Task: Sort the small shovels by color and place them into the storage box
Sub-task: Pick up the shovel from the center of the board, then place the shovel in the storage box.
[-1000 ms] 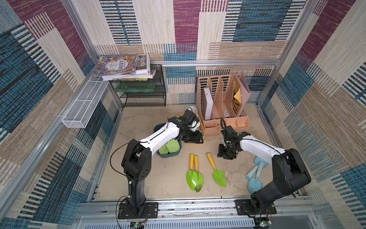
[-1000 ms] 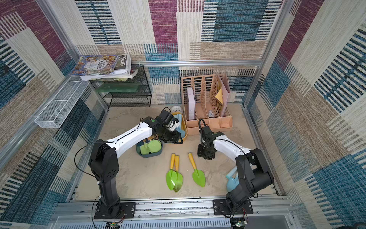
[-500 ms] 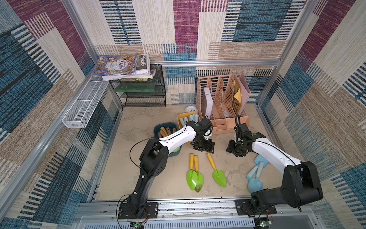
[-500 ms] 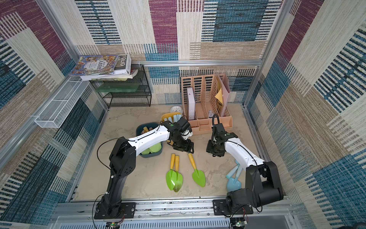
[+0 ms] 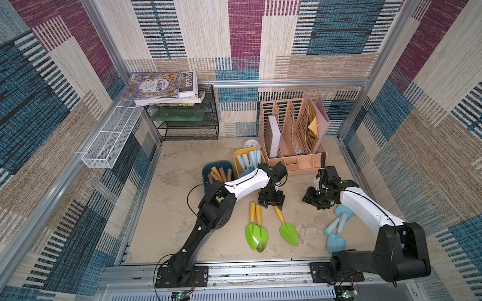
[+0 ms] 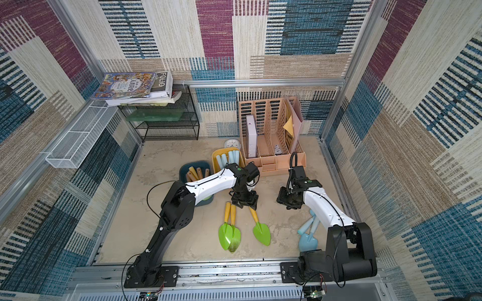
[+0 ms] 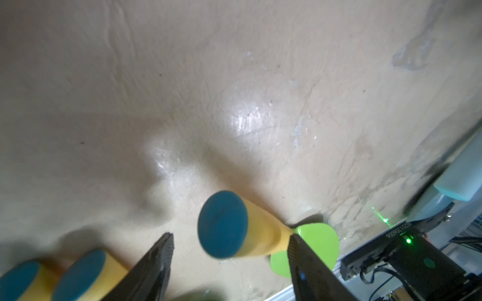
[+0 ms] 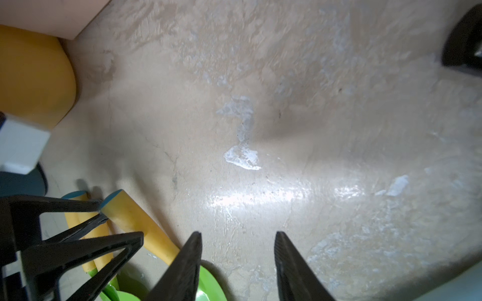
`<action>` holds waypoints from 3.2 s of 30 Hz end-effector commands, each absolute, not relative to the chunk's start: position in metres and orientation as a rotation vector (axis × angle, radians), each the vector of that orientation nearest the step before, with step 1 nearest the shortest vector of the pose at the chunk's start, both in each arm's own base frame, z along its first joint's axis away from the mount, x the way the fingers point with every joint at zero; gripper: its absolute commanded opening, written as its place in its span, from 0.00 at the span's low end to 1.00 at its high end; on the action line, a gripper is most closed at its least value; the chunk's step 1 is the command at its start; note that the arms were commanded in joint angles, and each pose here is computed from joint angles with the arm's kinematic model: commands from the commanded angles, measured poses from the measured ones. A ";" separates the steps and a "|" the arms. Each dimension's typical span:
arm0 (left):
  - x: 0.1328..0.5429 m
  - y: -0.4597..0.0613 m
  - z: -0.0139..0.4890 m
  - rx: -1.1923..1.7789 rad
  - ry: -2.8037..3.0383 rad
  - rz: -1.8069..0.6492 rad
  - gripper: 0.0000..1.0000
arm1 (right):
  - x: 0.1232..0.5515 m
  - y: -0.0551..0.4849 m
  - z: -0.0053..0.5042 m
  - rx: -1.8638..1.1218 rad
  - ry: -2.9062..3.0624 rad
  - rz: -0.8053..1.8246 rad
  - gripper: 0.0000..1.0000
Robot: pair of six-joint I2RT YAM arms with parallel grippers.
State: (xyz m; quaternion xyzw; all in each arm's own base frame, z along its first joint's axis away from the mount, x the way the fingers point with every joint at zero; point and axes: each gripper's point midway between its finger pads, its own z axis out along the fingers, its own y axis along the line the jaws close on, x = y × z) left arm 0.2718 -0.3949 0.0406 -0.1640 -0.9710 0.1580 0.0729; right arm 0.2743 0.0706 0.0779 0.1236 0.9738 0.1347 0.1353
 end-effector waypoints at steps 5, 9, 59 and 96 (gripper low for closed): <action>0.260 -0.398 0.023 -0.366 -2.887 0.394 0.54 | 0.273 0.073 0.079 0.256 2.813 0.423 0.48; 0.257 -0.396 0.015 -0.318 -2.883 0.360 0.26 | 0.270 0.077 0.077 0.249 2.806 0.464 0.48; 0.450 -0.143 0.143 0.288 -3.522 0.186 0.00 | 0.325 0.127 0.089 0.161 2.757 0.328 0.48; 0.418 -0.154 0.136 0.424 -3.455 0.418 0.51 | 0.216 -0.090 0.056 1.338 2.561 -0.128 0.56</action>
